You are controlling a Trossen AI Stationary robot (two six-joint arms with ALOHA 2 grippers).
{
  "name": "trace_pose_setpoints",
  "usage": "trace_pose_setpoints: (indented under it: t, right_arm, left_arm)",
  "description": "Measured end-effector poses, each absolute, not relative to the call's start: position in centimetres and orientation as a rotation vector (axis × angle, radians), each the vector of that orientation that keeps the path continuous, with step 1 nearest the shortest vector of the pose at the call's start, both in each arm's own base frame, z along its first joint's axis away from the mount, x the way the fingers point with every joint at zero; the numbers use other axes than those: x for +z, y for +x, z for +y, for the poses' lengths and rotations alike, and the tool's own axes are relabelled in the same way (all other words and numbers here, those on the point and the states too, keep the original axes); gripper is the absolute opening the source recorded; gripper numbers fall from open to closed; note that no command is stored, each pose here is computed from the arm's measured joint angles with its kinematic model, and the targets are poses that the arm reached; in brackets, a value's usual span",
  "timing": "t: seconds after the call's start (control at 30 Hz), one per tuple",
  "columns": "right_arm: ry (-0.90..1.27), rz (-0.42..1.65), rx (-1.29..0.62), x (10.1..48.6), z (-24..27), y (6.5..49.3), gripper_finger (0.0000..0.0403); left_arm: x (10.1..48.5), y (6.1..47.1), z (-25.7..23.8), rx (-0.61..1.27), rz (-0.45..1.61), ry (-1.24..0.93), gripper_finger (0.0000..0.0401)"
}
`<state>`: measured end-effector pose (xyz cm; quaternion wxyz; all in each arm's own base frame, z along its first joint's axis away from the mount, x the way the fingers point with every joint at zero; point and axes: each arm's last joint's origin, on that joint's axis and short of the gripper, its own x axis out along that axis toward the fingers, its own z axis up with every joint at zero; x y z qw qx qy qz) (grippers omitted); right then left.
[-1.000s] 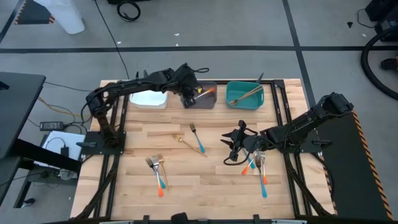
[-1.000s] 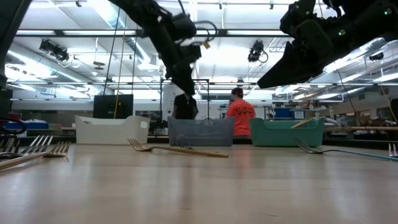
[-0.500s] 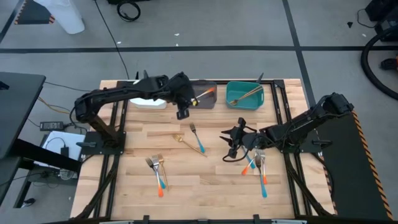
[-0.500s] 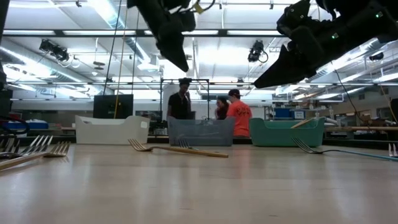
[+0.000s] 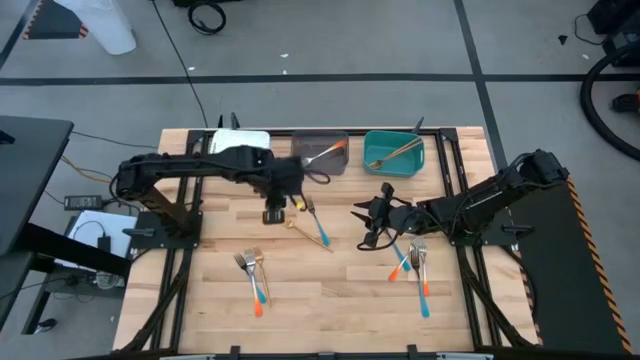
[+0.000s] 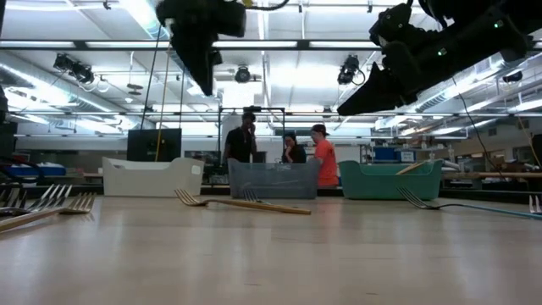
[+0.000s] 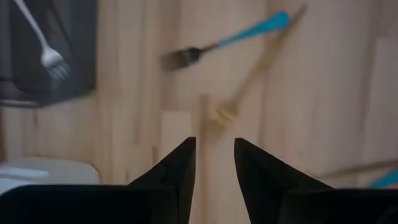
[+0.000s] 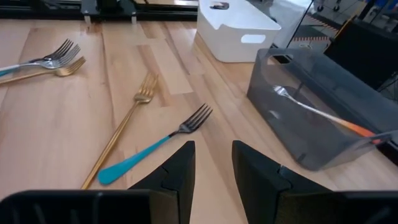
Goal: Sort silverware by color (type)
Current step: Put the blue fork into the white bin
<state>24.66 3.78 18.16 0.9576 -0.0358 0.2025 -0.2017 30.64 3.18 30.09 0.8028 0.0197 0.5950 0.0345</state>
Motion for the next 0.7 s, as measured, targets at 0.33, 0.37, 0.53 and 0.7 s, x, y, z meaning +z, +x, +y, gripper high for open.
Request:
trace_pose_setpoints:
  t: [0.33,0.37,0.53,0.7]
  right_arm:
    - [-0.106,0.337,-0.389,19.0,2.8,25.3,0.0116]
    - [-0.107,0.331,-0.385,19.1,2.7,25.3,0.0116]
    - [-0.120,0.306,-0.381,19.4,2.0,25.5,0.0116]
    - [-0.133,0.285,-0.394,19.7,1.2,25.7,0.0116]
  left_arm:
    - [29.9,29.9,-2.2,-0.007,1.357,0.062,0.0119]
    - [29.9,29.8,-2.6,-0.008,1.356,0.057,0.0119]
    - [29.9,29.6,-4.7,-0.008,1.355,0.032,0.0119]
    - [29.9,29.2,-6.8,0.010,1.355,-0.017,0.0119]
